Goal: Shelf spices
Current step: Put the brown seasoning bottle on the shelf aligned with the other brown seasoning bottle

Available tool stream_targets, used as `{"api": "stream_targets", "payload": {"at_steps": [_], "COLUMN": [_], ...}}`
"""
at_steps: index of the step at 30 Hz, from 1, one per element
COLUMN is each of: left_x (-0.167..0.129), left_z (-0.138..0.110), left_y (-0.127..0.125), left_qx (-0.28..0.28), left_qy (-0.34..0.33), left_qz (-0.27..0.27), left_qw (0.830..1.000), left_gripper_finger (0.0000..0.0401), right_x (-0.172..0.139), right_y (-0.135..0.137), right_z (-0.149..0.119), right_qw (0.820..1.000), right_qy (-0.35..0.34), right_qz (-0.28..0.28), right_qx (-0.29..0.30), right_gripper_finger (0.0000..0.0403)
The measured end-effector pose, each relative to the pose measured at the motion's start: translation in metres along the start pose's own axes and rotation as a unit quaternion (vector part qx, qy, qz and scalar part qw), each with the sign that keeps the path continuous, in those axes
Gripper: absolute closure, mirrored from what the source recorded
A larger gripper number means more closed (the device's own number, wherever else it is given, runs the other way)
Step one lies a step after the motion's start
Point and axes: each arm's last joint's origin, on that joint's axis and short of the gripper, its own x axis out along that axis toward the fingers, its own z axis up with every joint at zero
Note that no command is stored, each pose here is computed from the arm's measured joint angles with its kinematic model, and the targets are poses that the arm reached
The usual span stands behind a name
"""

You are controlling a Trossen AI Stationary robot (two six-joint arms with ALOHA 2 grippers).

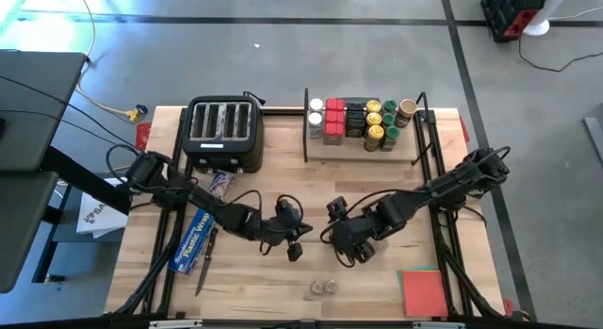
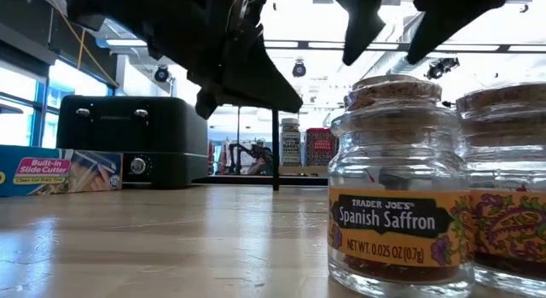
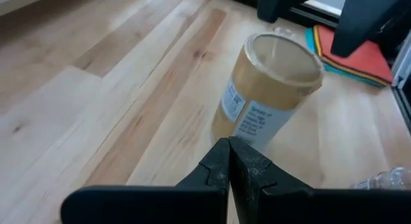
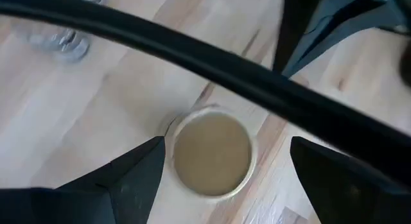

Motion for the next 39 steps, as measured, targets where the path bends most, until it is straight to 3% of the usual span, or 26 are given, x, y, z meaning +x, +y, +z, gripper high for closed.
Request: {"api": "stream_targets", "payload": {"at_steps": [5,16,23,29,33,39], "left_x": [-0.001,-0.002,-0.002,-0.002,-0.002,-0.002], "left_z": [-0.004,-0.004,-0.005,-0.005,-0.005,-0.006], "left_y": [0.001,-0.001,-0.001,-0.001,-0.001,-0.001], "left_qx": [0.0,-0.001,-0.001,-0.001,-0.001,0.001], "left_qy": [0.011,0.009,0.009,0.009,0.01,0.012], "left_qz": [0.015,0.012,0.012,0.012,0.012,0.013], "left_qw": [1.0,1.0,1.0,1.0,1.0,1.0], "left_gripper_finger": [0.0401,0.0401,0.0401,0.0401,0.0401,0.0401], "right_x": [0.005,0.04,0.04,0.04,0.038,0.009], "right_y": [-0.002,-0.007,-0.006,-0.007,-0.008,-0.013], "right_z": [-0.002,-0.005,-0.005,-0.005,-0.006,-0.019], "right_qw": [0.999,0.998,0.997,0.997,0.996,0.994], "right_qy": [0.006,0.047,0.043,0.042,0.048,0.074], "right_qz": [0.039,0.045,0.057,0.059,0.051,0.044], "right_qx": [0.011,0.015,0.016,0.033,0.047,0.066], "right_gripper_finger": [0.0072,0.0072,0.0078,0.0135,0.014,0.014]}}
